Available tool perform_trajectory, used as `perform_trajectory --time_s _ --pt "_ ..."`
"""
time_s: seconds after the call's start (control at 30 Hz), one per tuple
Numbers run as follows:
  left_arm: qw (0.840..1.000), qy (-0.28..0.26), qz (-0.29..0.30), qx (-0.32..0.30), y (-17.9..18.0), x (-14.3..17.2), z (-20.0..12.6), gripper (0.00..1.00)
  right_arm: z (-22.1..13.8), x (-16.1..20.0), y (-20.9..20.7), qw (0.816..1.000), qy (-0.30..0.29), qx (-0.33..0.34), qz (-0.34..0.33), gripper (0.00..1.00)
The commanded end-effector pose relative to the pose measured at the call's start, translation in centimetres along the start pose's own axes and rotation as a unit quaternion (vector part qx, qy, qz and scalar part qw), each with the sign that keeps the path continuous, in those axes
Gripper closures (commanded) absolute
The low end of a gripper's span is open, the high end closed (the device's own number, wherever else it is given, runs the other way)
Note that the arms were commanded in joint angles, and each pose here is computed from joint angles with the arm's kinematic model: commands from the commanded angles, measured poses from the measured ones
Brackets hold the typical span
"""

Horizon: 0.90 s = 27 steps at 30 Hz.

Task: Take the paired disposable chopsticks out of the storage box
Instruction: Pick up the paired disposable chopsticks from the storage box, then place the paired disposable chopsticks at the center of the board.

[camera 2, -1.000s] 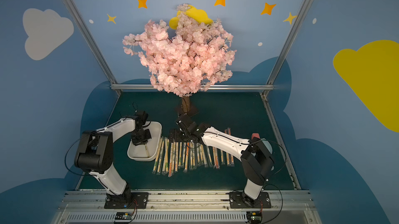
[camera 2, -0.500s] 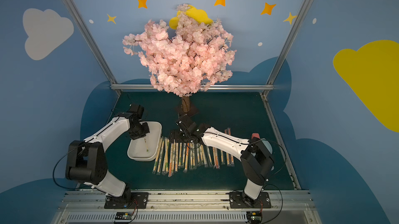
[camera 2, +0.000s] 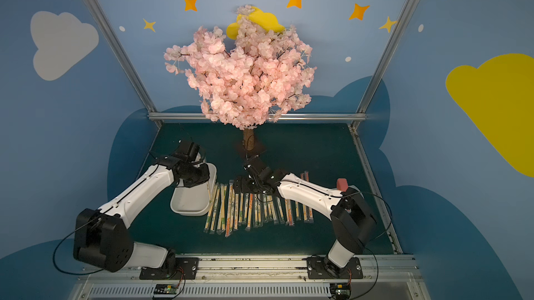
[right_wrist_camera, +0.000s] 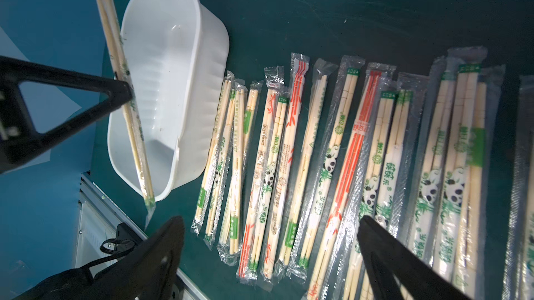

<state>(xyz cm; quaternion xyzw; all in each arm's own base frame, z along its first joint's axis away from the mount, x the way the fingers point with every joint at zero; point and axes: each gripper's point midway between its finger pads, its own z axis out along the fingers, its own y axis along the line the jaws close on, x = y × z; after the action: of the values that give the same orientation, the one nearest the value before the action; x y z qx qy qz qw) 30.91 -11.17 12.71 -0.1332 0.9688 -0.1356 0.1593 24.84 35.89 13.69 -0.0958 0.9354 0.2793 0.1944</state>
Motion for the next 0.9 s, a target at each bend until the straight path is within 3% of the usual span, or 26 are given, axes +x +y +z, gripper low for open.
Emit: perform_trajectory --time_s 0.0,0.37,0.57,0.87 --pt "1.0 -0.001 -0.001 0.028 -2.5 0.9 0.3 0.97 -1.4 -0.4 -0.4 1.0 -0.019 -0.003 0.006 0.03" --pt "0.996 0.018 0.049 0.079 -10.9 4.6 3.9 0.97 -3.7 0.8 -5.2 0.997 -0.038 0.03 0.054 0.03" --pt "0.99 0.042 0.076 0.109 -16.6 6.3 6.7 0.97 -7.2 0.1 -9.3 0.991 -0.093 0.072 0.064 0.03" --pt "0.978 0.083 0.082 0.17 -24.5 8.7 10.3 0.97 -11.2 0.3 -15.5 0.979 -0.107 0.107 0.139 0.03"
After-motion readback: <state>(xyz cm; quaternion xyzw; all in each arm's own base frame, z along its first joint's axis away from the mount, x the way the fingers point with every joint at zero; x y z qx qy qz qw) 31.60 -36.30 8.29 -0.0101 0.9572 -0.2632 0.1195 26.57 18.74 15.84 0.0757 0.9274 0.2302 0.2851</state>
